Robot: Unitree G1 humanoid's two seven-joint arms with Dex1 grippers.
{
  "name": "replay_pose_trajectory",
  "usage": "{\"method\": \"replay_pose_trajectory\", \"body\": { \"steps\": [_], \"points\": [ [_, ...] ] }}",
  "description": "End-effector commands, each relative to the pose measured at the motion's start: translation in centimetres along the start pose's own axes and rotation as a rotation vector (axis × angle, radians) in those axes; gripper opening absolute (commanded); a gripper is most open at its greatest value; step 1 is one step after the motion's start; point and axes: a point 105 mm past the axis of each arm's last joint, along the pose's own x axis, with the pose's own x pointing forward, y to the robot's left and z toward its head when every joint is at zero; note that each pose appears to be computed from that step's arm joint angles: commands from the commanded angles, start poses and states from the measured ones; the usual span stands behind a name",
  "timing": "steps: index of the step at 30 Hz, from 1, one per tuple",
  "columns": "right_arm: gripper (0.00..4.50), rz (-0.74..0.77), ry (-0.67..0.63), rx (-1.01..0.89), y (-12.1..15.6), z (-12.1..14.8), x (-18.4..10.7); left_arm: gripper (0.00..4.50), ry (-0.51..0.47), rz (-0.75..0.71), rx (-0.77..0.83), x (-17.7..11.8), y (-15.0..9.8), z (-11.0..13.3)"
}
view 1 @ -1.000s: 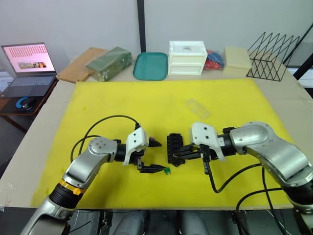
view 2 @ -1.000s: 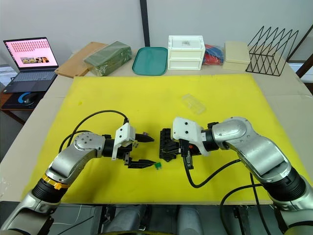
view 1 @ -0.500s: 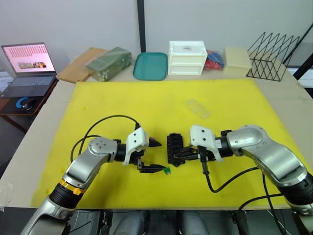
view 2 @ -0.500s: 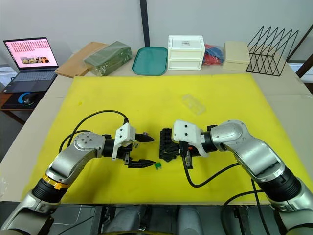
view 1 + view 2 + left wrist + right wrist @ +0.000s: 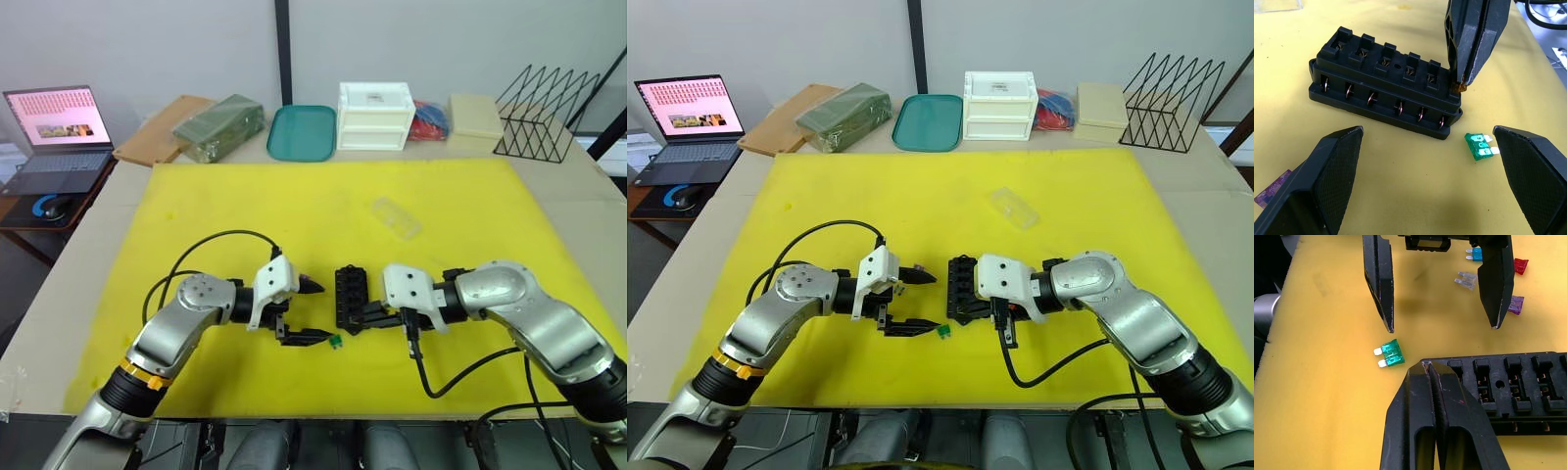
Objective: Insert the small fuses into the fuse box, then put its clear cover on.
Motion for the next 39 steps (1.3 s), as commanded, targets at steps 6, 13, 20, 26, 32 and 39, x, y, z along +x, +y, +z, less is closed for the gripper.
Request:
{"method": "replay_pose_trajectory", "body": {
  "steps": [6, 13, 20, 26, 32, 39],
  "points": [
    [0.05, -0.047, 0.071, 0.020, -0.6, -2.2, 0.0, 4.50, -0.027, 0.004, 0.042, 0.0, -0.1, 1.0],
    [0.05, -0.058, 0.093, 0.019, -0.9, -3.0, 0.0, 4.50, -0.030, 0.007, 0.043, 0.0, 0.0, 1.1],
    [0.05, -0.037, 0.115, 0.016, -0.6, -3.5, -0.2, 4.50, -0.030, 0.010, 0.045, 0.0, 0.1, 1.1],
    [0.05, -0.023, 0.110, 0.004, -0.3, -3.3, -0.1, 4.50, -0.032, 0.013, 0.042, -0.1, 0.2, 1.1],
    [0.05, -0.032, 0.031, 0.025, -0.8, -1.1, -0.4, 4.50, -0.049, 0.004, 0.024, -0.4, 0.1, 1.6],
    [0.05, -0.031, -0.095, 0.095, -1.8, 3.0, -2.8, 4.50, -0.103, -0.046, -0.007, -2.1, -0.4, 4.0]
  ]
}}
